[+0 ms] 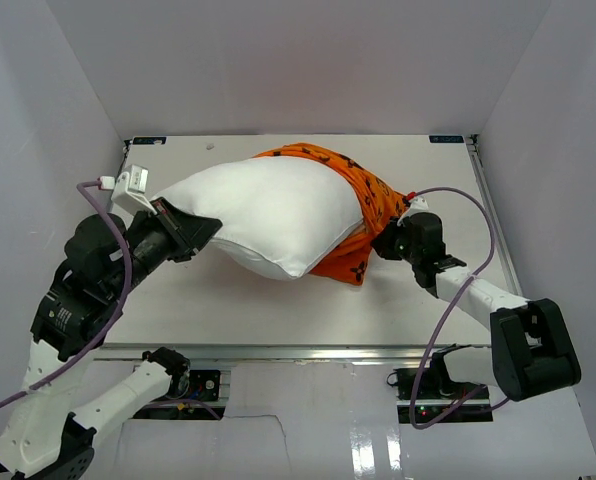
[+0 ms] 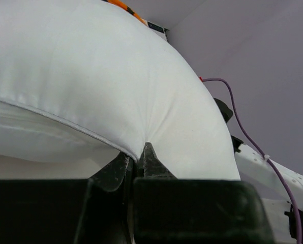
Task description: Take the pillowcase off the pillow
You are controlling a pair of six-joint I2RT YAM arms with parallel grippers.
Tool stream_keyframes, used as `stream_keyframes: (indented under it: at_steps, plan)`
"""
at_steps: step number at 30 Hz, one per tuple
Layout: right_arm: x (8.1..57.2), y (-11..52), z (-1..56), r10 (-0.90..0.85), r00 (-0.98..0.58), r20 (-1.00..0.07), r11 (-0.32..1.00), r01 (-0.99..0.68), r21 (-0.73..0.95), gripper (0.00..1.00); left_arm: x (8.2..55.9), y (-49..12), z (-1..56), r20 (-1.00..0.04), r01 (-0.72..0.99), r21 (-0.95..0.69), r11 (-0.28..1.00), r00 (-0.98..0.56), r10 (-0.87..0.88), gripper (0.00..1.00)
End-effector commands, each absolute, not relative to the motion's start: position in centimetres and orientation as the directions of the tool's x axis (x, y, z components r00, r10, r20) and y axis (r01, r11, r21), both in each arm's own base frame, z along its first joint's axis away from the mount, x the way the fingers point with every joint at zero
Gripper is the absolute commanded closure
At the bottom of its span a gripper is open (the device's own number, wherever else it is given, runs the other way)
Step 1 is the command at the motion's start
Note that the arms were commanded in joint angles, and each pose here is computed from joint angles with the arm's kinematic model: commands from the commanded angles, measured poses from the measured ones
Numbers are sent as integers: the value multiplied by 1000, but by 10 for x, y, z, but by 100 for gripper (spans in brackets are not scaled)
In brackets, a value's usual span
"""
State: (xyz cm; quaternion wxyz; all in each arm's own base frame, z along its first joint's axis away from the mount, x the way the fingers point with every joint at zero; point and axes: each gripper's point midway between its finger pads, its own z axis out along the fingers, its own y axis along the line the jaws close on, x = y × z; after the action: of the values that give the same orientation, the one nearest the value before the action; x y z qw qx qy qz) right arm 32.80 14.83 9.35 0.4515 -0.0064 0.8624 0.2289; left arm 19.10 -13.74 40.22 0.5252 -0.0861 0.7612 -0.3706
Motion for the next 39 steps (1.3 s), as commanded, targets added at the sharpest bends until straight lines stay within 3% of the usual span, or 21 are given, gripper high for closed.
stream_keyframes:
  at_steps: [1, 6, 12, 17, 24, 25, 28, 29, 30, 35, 38, 39]
  plan:
    - [350, 98, 77, 278, -553, -786, 945, 9, 327, 92, 152, -132, 499, -752, 486, -648, 586, -286, -594, 100]
    - [368, 92, 82, 299, -526, -796, 944, 45, 326, 92, 136, -142, 502, -752, 546, -647, 533, -337, -567, 100]
    - [395, 47, 68, 390, -532, -752, 920, 184, 347, 92, 111, -125, 527, -755, 565, -632, 530, -294, -586, 100]
    - [403, 33, 64, 429, -532, -730, 902, 212, 375, 92, 73, -138, 528, -730, 663, -643, 383, -379, -569, 100]
    - [378, 70, 114, 400, -521, -754, 878, -16, 478, 90, 110, -151, 419, -714, 538, -698, 473, -471, -518, 100]
    - [367, 74, 118, 378, -542, -751, 879, -45, 476, 74, 107, -149, 409, -716, 540, -696, 473, -467, -519, 100]
    - [348, 81, 169, 347, -457, -819, 874, -159, 458, 47, 121, -150, 364, -706, 481, -708, 518, -491, -509, 100]
    - [341, 82, 194, 328, -401, -855, 877, -206, 434, 30, 120, -146, 358, -709, 476, -705, 526, -480, -516, 100]
    - [339, 85, 207, 309, -383, -871, 876, -243, 417, 23, 121, -146, 349, -714, 472, -700, 536, -481, -509, 100]
    - [339, 133, 292, 189, -242, -952, 785, -546, 294, 19, 128, -165, 294, -707, 473, -700, 535, -569, -420, 100]
    - [351, 174, 308, 80, -215, -973, 715, -668, 206, 10, 129, -179, 267, -689, 479, -705, 523, -638, -345, 100]
    - [356, 194, 289, 3, -251, -968, 684, -706, 184, 8, 131, -180, 262, -685, 472, -706, 529, -646, -338, 100]
